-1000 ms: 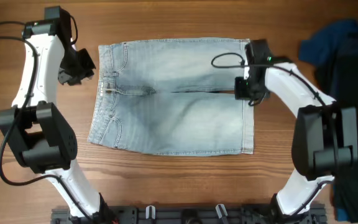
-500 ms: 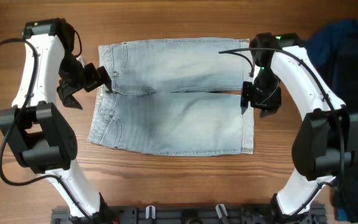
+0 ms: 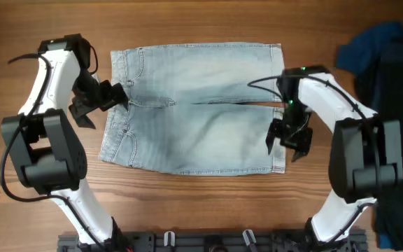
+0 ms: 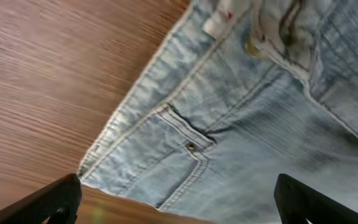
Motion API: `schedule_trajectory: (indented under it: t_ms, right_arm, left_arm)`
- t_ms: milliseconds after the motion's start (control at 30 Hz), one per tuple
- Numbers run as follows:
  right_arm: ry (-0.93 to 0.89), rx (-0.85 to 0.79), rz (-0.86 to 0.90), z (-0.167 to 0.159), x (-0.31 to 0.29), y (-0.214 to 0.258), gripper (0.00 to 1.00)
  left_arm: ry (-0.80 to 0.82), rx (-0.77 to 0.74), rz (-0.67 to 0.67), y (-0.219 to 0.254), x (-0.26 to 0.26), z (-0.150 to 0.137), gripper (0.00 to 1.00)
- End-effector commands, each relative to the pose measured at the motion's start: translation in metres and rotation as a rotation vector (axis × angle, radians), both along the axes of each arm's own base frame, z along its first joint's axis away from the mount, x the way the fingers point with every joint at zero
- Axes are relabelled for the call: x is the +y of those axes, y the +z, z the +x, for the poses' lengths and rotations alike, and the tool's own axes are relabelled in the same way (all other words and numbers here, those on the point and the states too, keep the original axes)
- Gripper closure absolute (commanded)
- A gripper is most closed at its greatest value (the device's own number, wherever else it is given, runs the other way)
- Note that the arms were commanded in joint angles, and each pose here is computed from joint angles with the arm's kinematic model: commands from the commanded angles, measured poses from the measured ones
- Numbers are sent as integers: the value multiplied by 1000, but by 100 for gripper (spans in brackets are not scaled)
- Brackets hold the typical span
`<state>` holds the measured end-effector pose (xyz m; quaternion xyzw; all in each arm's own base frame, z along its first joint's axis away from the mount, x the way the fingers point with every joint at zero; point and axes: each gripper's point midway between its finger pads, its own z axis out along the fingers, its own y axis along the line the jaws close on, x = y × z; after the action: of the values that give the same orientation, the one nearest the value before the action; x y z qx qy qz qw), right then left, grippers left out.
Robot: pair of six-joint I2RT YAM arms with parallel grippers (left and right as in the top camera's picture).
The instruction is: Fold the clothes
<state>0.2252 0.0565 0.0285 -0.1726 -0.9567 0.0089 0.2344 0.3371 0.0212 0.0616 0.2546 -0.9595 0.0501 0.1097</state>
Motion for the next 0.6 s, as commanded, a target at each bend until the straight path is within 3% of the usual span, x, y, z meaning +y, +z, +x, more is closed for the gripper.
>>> schedule_trajectory:
  t_ms: [0, 133, 333, 433, 567]
  right_arm:
    - [-2, 0, 11, -11, -1, -13, 32]
    - [1, -45, 25, -10, 0, -33, 32]
    - [-6, -60, 47, -21, 2, -53, 42]
    - [-7, -57, 46, -25, 2, -56, 77]
    - [-3, -56, 48, -25, 2, -56, 85]
  left_arm:
    - [19, -1, 38, -6, 10, 2, 0]
    - [40, -27, 46, -7, 11, 9, 0]
    - [63, -49, 91, -9, 18, 15, 0]
    - [66, -53, 92, -9, 18, 16, 0]
    - [75, -55, 94, -9, 19, 17, 0]
